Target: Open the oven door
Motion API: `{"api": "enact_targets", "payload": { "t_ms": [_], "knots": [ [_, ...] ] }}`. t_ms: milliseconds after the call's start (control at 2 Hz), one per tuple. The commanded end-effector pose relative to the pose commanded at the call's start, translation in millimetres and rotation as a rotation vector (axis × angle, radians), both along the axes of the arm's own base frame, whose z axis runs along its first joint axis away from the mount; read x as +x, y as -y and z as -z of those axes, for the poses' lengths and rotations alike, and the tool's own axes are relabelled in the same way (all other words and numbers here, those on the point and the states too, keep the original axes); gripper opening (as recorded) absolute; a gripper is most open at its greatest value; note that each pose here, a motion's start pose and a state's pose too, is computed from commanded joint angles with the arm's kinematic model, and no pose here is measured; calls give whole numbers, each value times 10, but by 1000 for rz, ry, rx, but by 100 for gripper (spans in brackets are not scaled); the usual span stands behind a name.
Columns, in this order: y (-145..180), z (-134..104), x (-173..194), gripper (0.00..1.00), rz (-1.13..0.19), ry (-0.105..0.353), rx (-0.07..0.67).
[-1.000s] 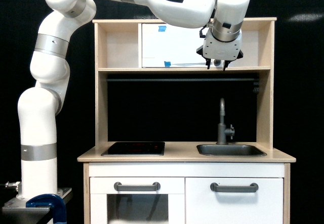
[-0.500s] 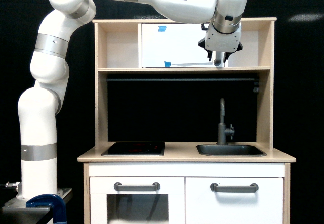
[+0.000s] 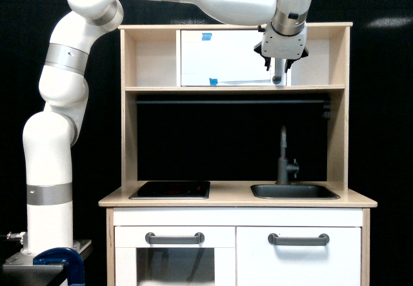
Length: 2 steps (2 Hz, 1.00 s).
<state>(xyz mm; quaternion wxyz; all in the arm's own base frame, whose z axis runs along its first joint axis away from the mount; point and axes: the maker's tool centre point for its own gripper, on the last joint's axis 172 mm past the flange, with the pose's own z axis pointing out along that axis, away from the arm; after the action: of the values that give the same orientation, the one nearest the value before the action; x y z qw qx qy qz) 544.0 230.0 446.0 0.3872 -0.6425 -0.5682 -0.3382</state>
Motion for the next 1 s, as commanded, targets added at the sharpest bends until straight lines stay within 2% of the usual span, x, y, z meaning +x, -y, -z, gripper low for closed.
{"api": "enact_targets", "payload": {
  "t_ms": [1000],
  "knots": [
    [-480, -130, 60, 100, 0, 0, 0]
  ]
}}
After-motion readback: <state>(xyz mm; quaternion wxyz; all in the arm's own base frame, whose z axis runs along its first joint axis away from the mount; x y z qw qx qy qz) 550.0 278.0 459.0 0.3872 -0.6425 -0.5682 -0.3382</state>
